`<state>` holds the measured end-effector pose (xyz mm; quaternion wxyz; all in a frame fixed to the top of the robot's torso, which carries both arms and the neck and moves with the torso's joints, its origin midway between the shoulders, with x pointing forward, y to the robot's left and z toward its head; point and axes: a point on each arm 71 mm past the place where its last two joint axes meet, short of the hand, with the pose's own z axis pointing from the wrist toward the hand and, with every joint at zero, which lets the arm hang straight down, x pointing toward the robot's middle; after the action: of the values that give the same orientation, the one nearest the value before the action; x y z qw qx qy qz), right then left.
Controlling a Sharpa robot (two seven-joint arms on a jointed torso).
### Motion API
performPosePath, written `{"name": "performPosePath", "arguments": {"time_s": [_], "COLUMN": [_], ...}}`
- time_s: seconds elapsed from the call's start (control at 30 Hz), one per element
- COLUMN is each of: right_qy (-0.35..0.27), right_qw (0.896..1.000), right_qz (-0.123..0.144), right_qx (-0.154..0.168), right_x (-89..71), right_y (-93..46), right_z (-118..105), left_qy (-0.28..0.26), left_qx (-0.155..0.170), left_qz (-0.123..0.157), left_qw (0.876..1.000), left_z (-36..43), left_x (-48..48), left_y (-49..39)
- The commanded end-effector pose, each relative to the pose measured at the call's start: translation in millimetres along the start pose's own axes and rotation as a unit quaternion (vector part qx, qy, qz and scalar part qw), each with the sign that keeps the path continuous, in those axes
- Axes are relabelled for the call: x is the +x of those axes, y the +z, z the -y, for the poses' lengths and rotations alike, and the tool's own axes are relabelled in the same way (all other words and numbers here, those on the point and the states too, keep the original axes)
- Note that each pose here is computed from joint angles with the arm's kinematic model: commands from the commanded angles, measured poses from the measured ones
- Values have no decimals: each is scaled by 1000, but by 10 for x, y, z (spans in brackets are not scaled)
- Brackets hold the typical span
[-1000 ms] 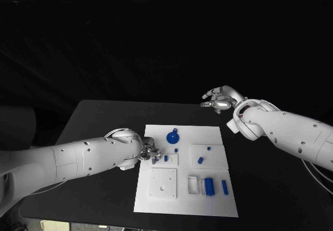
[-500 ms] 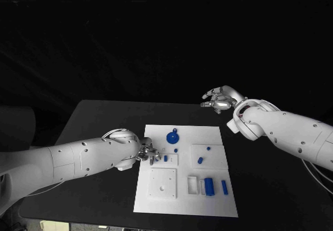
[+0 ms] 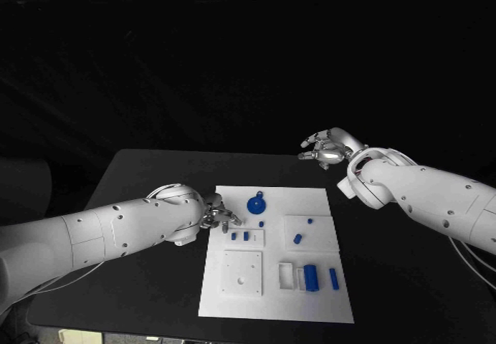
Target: Assemble the parts on the task board
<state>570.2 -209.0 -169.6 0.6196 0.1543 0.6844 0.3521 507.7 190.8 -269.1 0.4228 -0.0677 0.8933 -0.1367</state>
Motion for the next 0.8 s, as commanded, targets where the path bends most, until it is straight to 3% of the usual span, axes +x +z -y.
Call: {"name": "performPosePath", "arguments": {"time_s": [0.03, 0.17, 0.27, 0.4, 0.53, 0.63, 0.8], "right_qy": [-3, -4, -4, -4, -5, -5, -5], "right_qw": [1000, 1000, 1000, 1000, 1000, 1000, 1000], "right_qz": [-5, -5, -5, -4, -4, -4, -5], "right_qx": [-4, -3, -2, -2, -1, 1, 1], "right_x": [10, 5, 0, -7, -9, -10, -7], "right_y": [-4, -7, -8, -11, -8, -10, -10], "right_z": [-3, 3, 9, 18, 28, 39, 40], "left_qy": [-74, -138, -156, -162, -107, -57, 43], "left_qx": [13, 31, 54, 115, 198, 239, 279], "left_qz": [14, 34, 51, 81, 141, 173, 190], "left_qw": [997, 989, 985, 977, 964, 954, 940], "left_z": [8, 8, 30, 130, 292, 369, 526], "left_x": [-73, -178, -222, -272, -320, -289, -195], "left_y": [-24, -52, -60, -68, -95, -104, -92]}}
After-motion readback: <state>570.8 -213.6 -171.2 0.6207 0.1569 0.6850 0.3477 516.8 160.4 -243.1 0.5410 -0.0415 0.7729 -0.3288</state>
